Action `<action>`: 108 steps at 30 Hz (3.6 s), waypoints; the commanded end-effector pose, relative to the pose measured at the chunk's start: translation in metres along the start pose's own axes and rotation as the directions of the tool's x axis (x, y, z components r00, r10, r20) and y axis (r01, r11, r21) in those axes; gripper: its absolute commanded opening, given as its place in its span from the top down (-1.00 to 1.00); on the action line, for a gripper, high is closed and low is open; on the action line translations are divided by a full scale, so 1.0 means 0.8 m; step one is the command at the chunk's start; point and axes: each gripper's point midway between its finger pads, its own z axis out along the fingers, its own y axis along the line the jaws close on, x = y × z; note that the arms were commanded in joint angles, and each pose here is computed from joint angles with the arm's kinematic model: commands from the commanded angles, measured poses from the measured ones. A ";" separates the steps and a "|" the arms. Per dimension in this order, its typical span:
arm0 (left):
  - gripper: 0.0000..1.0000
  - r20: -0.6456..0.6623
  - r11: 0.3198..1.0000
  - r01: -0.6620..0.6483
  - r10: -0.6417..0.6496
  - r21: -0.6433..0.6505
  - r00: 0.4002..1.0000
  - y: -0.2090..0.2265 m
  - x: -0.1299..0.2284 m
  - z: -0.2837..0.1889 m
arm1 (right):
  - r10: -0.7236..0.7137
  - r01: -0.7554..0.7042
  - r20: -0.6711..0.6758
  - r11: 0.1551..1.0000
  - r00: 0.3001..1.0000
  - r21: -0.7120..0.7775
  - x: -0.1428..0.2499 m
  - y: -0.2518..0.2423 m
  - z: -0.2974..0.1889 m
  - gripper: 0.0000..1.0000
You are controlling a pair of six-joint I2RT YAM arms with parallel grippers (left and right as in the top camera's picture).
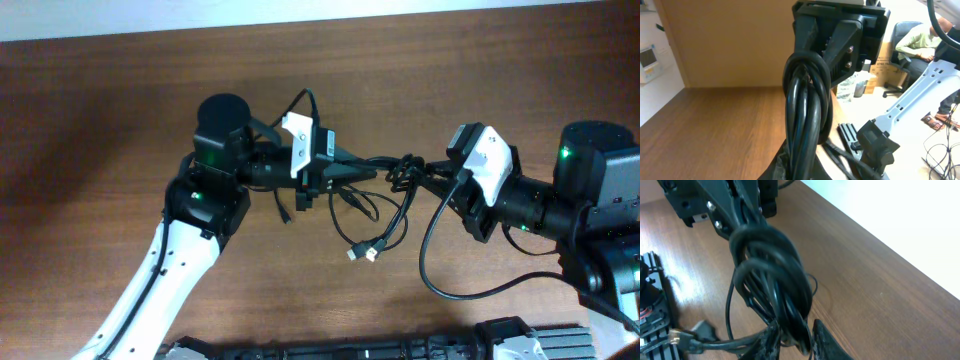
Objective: Untangle cables
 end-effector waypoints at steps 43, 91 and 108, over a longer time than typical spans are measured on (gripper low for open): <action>-0.98 0.015 1.000 0.000 0.000 -0.002 1.000 -0.003 -0.014 -0.009 | 0.007 -0.003 -0.050 0.997 0.999 0.071 0.010 -0.012 -0.004 0.92; -0.72 0.015 1.000 -0.014 0.014 0.022 1.000 -0.037 -0.022 0.057 | -0.004 0.004 0.013 1.000 1.000 -0.016 -0.004 0.006 -0.004 0.92; 1.00 0.040 0.998 -0.059 0.058 0.030 0.998 -0.041 -0.032 0.061 | -0.001 0.001 0.012 1.000 1.000 -0.022 -0.004 0.007 -0.004 0.92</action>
